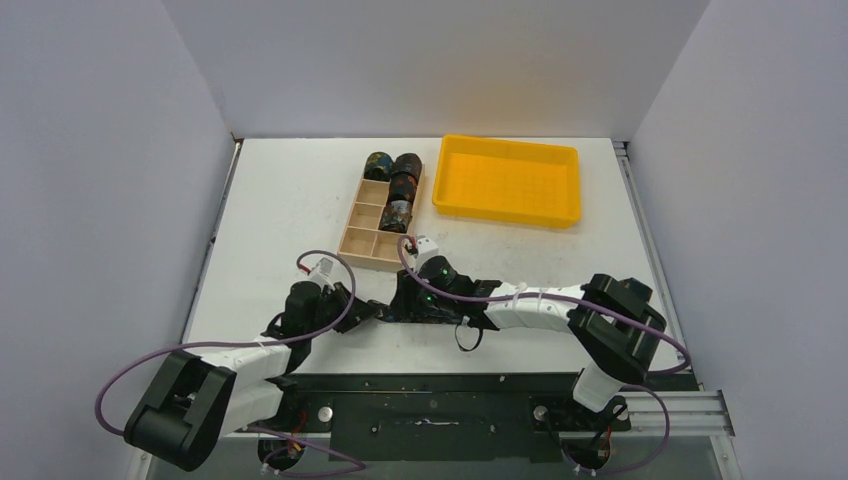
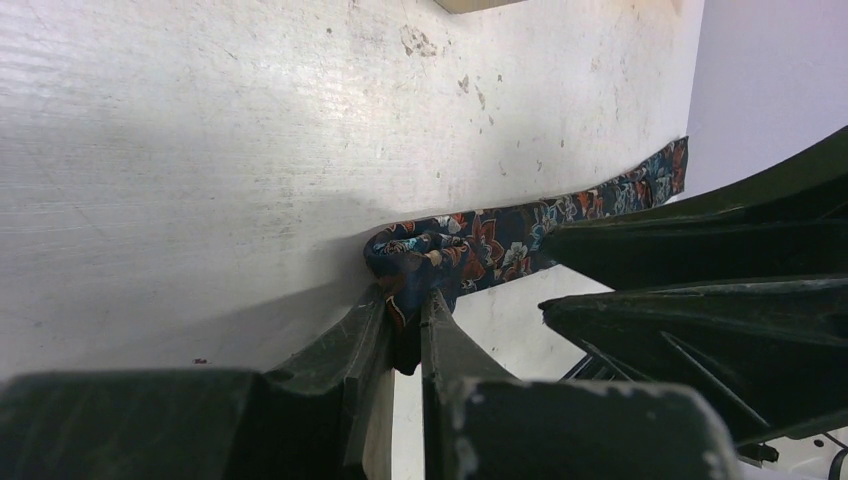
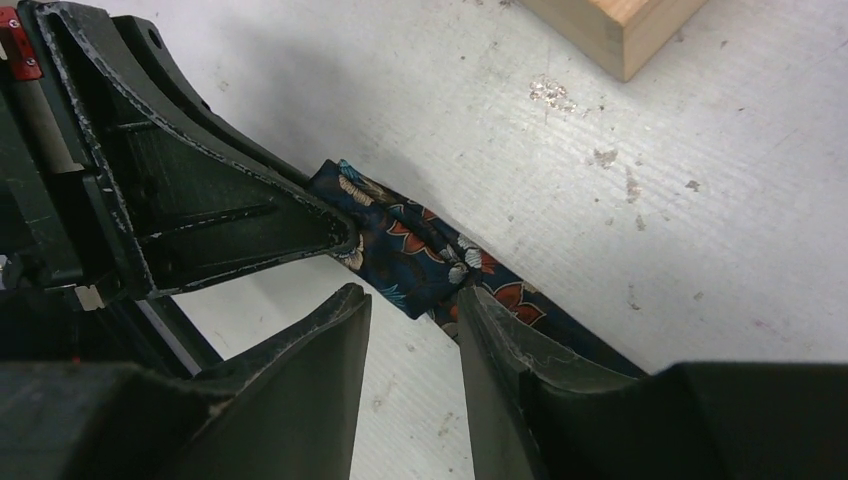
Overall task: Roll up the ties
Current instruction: Roll the tie at the center of the board.
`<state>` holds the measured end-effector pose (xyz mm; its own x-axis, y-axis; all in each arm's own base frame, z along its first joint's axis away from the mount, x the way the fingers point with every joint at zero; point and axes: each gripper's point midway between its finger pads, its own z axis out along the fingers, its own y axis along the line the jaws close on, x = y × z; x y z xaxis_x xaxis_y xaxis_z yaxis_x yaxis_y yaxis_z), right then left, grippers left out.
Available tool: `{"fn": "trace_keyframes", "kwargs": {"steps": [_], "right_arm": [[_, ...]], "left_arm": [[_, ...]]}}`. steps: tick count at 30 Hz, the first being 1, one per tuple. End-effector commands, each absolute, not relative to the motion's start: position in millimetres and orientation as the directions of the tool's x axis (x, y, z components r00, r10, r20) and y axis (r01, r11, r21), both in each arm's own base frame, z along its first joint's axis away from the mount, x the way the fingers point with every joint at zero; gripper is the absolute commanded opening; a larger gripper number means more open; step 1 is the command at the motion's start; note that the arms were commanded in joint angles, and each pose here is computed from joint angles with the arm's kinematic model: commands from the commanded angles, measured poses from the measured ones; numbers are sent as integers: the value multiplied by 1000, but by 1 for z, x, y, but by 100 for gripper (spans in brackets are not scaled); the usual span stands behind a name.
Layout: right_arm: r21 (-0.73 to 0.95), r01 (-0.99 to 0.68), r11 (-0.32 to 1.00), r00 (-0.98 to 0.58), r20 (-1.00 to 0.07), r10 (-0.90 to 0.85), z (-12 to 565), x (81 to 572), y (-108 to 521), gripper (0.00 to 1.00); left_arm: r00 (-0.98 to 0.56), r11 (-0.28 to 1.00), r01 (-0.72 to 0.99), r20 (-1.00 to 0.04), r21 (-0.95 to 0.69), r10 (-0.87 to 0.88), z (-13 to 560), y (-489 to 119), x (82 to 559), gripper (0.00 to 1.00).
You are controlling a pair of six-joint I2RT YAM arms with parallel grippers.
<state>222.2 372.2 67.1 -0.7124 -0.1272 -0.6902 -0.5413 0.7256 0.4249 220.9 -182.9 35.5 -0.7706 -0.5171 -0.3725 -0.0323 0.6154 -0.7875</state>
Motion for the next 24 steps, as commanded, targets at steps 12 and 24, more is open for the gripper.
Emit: {"fn": "trace_keyframes", "kwargs": {"steps": [12,24], "right_arm": [[513,-499,698,-774,-626,-94,49,230,405,27],[489,-466,737,-799,-590,-114,23,233,406,13]], "left_arm": [[-691,650,-39,-449,-759,-566,47,-165,228,0],[-693,711,-33,-497,-702,-523,54,-165,231,0]]}}
